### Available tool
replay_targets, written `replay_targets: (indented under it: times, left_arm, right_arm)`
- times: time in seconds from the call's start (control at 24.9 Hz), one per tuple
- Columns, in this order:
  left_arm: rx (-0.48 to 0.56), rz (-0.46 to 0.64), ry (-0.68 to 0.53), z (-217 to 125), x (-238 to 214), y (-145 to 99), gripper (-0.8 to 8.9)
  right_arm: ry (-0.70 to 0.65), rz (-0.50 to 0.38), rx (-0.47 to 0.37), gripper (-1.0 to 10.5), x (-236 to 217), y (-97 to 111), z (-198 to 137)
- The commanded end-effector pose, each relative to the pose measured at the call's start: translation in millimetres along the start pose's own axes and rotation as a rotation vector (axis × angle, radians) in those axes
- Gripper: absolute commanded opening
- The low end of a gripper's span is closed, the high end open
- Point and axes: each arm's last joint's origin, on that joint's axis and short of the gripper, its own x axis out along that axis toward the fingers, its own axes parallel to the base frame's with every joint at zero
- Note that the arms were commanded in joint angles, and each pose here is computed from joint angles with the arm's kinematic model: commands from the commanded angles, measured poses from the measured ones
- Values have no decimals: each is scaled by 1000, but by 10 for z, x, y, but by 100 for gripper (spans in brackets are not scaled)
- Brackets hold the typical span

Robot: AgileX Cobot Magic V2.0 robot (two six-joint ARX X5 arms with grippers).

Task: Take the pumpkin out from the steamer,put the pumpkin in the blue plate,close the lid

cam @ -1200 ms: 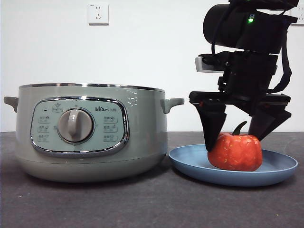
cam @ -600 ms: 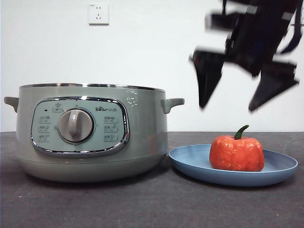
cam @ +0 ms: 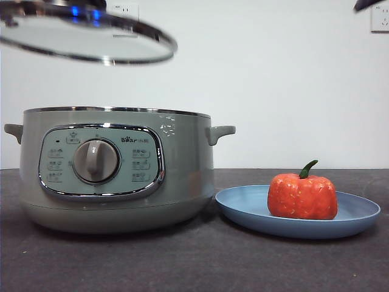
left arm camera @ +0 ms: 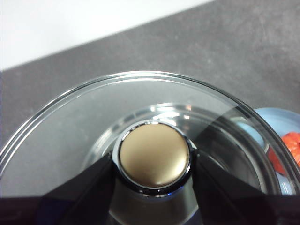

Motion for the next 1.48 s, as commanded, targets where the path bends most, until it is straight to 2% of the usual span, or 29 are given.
replay_targets:
  times: [0.04, 0.32, 0.8, 1.24, 1.48]
  left_arm:
    - [-30, -30, -79, -21, 35, -41, -9]
    - [-22, -48, -67, -122, 255, -94, -9]
    - [-18, -104, -17, -184, 575, -142, -9]
    - [-15, -104, 79, -309, 804, -161, -9]
    - [0, -97, 88, -319, 805, -159, -9]
  right_arm:
    - [-42, 8, 19, 598, -123, -11, 2]
    - [-107, 24, 46, 598, -328, -30, 12]
    - [-69, 15, 57, 598, -339, -41, -30]
    - [-69, 15, 57, 598, -339, -41, -30]
    - [-70, 15, 57, 598, -339, -41, -29]
